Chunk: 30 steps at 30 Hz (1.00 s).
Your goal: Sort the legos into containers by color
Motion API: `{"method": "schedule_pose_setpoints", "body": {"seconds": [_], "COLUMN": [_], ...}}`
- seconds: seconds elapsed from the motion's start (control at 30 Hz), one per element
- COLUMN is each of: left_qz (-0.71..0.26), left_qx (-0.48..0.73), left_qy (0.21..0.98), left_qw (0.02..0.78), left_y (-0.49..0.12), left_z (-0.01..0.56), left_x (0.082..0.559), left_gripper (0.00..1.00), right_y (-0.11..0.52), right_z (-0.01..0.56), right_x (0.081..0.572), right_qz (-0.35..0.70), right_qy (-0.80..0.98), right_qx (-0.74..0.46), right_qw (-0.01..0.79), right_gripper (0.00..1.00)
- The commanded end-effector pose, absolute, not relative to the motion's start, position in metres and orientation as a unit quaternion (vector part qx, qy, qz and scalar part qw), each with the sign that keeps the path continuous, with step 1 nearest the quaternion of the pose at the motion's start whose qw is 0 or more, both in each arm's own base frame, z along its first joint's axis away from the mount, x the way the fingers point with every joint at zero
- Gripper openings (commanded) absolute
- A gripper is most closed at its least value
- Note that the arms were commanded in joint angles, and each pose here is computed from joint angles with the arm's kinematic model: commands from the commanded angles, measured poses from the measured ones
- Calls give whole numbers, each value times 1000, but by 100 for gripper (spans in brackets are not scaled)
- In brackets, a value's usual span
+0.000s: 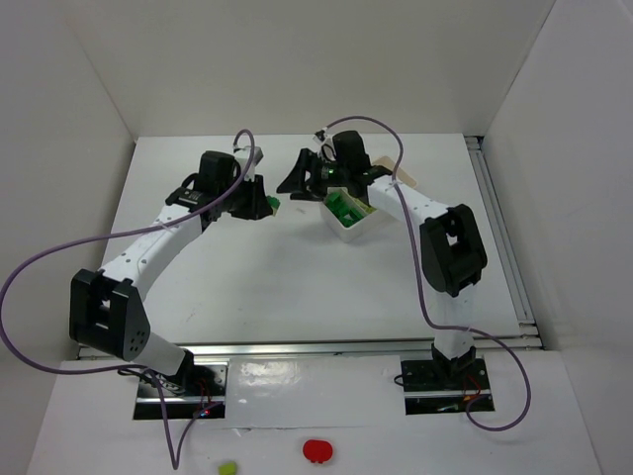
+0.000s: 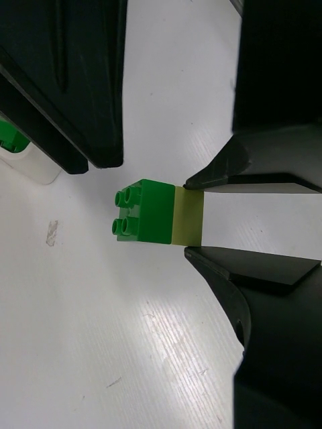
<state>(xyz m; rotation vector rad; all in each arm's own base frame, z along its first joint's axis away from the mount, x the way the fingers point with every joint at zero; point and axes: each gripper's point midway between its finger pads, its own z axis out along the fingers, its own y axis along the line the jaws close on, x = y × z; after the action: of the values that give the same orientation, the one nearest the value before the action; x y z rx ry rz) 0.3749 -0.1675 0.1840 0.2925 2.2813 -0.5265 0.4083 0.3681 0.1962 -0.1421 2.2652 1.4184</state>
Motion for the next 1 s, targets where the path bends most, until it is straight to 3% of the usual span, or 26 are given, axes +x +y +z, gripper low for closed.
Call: {"method": "schedule_pose_setpoints", "body": {"seconds": [0.0, 0.23, 0.47, 0.5, 0.7, 0.97], "left_qz": [-216, -217, -212, -212, -208, -201], "left_qx": [127, 127, 130, 130, 127, 121], "left_qy": [879, 875, 873, 873, 876, 881], "left_qw": [405, 413, 420, 420, 416, 410], "left_y": [-169, -168, -167, -167, -165, -159], "left_z": [200, 207, 211, 211, 206, 198], "left_x": [376, 375, 377, 377, 376, 373], "left_gripper": [0, 0, 0, 0, 0, 0], "right_y": [387, 405, 407, 407, 407, 357], "right_z": [219, 207, 203, 203, 203, 213], "right_x": [403, 394, 392, 392, 394, 420], "right_qz": [541, 546, 551, 551, 552, 465], "right_qy": [802, 803, 802, 802, 799, 827], "right_qx": [-91, -111, -115, -115, -111, -20], "right_qw": [238, 212, 201, 201, 210, 316], "right_gripper": [69, 72, 58, 56, 14, 9]}}
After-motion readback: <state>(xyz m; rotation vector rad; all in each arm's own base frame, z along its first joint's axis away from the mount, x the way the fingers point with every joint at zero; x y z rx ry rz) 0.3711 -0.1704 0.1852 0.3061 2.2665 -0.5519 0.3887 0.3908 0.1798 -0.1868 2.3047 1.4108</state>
